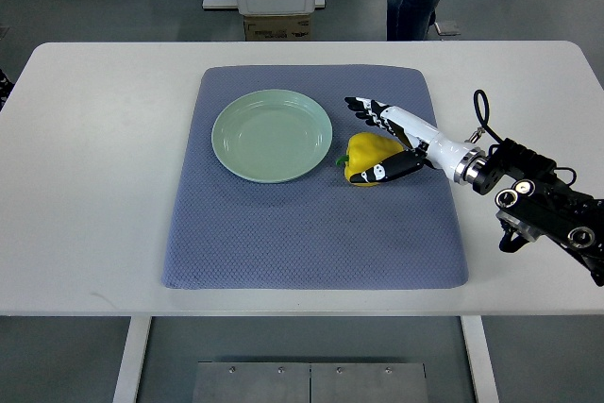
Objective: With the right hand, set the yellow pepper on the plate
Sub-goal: 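Close the right hand fingers around the yellow pepper, then lift the pepper with the right hand and carry it over the plate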
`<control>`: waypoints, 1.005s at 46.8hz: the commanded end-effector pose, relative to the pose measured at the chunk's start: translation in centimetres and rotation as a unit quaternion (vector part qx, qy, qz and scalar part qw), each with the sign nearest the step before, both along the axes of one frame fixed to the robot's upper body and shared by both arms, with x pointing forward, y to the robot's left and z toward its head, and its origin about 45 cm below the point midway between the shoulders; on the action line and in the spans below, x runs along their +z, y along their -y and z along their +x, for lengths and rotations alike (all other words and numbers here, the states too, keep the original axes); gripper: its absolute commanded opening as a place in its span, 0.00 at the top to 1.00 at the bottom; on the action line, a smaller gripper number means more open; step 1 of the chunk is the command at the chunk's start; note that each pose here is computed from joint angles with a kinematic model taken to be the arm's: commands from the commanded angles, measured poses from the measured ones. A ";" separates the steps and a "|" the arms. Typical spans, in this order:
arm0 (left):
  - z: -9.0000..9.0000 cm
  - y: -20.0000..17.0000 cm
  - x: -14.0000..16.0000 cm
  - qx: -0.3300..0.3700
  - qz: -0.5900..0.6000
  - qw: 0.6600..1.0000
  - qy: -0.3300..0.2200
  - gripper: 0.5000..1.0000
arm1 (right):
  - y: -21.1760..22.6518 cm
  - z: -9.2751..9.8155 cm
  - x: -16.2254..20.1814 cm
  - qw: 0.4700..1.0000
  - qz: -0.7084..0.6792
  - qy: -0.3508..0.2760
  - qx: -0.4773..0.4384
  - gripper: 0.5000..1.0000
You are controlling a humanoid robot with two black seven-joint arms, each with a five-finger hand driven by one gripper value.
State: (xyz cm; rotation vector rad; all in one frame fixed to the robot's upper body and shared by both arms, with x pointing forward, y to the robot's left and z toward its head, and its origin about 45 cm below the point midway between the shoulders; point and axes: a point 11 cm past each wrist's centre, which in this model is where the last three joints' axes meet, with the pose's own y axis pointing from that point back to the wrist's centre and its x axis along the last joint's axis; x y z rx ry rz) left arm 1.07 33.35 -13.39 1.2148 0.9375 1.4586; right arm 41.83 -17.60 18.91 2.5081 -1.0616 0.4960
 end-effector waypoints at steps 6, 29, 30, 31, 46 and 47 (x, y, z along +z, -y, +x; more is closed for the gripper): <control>0.0 0.0 0.0 0.000 0.000 1.000 0.000 0.00 | 0.9 0.3 -0.6 1.000 -0.011 0.006 -0.011 0.03; 0.0 0.0 0.0 0.000 0.000 1.000 0.000 0.00 | 0.3 -0.3 -1.5 1.000 -0.021 0.004 0.004 0.22; 0.0 0.0 0.0 0.000 0.000 1.000 0.000 0.00 | 0.4 -0.2 -1.5 1.000 -0.022 0.004 0.003 0.27; 0.0 0.0 0.0 0.000 0.000 1.000 0.000 0.00 | 0.3 -0.2 -1.6 1.000 -0.022 0.004 0.003 0.33; 0.0 0.0 0.0 0.000 0.000 1.000 0.000 0.00 | 0.2 0.3 -2.0 1.000 -0.024 0.003 -0.008 1.00; 0.0 0.0 0.0 0.000 0.000 1.000 0.000 0.00 | 0.2 0.4 -1.9 1.000 -0.023 0.004 -0.010 1.00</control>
